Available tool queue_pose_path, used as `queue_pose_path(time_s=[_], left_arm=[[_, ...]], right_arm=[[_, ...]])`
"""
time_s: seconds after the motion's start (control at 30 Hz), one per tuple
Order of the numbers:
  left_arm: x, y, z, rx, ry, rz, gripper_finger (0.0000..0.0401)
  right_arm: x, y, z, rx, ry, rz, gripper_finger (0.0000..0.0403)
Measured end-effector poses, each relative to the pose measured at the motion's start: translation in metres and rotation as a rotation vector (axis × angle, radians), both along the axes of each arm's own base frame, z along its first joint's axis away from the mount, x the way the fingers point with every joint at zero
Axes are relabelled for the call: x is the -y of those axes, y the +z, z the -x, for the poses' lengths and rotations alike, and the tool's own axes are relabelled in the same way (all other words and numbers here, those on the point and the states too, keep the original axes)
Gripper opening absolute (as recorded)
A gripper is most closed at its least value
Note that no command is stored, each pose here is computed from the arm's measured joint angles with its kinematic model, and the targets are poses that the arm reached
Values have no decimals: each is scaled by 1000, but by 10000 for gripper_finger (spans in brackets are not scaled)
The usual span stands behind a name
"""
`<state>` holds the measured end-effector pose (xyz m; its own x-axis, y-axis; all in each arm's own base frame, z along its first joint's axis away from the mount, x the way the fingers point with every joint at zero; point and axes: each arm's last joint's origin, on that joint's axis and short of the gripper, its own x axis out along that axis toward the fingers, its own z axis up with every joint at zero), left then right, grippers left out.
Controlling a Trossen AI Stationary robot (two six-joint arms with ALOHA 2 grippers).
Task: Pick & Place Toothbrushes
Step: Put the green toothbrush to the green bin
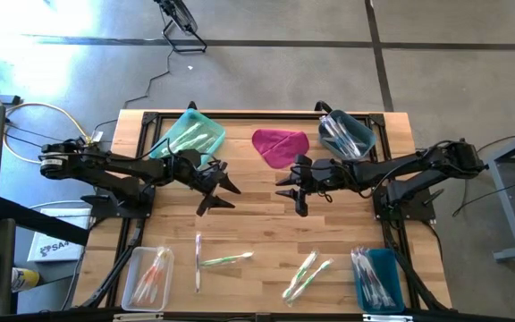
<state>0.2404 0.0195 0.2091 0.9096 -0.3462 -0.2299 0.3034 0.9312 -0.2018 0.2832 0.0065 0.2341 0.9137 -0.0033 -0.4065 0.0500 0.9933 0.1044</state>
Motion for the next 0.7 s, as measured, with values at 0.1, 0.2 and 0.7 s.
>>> queue_pose_path(time_s=[0.1,0.2,0.7], left_arm=[[0,0,0,0,0,0,246],[0,0,0,0,0,0,246],[-1,1,-1,16,33,-10,246]], right_arm=[[0,0,0,0,3,-1,116],[0,-1,0,-6,7,-3,116],[4,-1,1,-5,-116,-45,116]])
